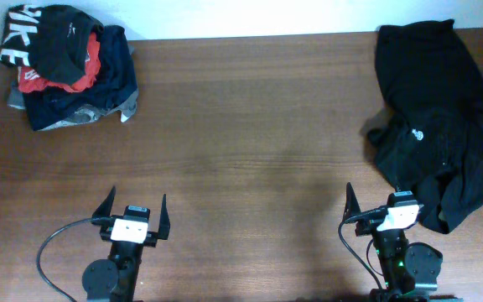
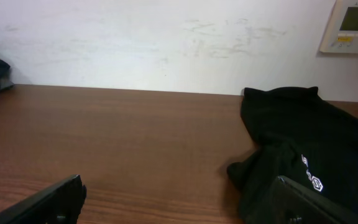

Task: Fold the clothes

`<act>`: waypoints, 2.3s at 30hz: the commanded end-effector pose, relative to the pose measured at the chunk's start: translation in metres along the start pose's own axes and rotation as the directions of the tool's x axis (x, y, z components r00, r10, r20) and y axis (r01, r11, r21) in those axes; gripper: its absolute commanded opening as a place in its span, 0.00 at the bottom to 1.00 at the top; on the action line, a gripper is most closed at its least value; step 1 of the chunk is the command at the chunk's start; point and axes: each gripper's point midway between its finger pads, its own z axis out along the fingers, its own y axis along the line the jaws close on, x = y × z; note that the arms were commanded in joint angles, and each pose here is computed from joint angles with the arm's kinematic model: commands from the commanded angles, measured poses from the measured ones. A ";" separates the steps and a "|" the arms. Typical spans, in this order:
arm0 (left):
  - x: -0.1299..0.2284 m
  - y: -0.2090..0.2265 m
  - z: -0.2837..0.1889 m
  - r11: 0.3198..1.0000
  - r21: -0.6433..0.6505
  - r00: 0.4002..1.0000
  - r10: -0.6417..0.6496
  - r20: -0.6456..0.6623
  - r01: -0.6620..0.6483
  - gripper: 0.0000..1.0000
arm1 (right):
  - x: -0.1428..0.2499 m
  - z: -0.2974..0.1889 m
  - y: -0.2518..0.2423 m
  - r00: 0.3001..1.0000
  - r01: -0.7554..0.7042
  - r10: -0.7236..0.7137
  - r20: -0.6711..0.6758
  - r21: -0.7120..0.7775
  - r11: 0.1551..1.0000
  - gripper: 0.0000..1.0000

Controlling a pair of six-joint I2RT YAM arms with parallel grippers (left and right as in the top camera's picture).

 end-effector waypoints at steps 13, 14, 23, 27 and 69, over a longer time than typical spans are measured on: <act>0.001 0.001 0.000 1.000 -0.009 1.000 -0.006 -0.004 0.006 0.99 | 0.002 0.000 0.000 1.000 -0.008 0.008 -0.002 -0.004 1.000 0.99; 0.001 0.001 0.000 1.000 -0.009 1.000 -0.006 -0.003 0.006 0.99 | 0.002 0.000 0.000 1.000 -0.008 0.008 -0.002 -0.003 1.000 0.99; -0.001 0.001 0.000 1.000 -0.004 1.000 -0.005 0.008 0.005 0.99 | -0.016 -0.001 0.000 0.998 0.004 -0.003 0.068 -0.003 1.000 0.99; -0.025 -0.004 -0.002 0.999 0.034 0.994 -0.002 0.109 -0.002 0.99 | -0.052 -0.006 -0.003 0.978 -0.059 0.057 0.202 0.005 0.998 0.99; -0.058 -0.006 0.170 0.913 0.265 0.825 -0.119 -0.553 0.309 0.99 | -0.051 0.156 -0.054 0.778 -0.080 0.166 -0.605 0.166 0.983 0.99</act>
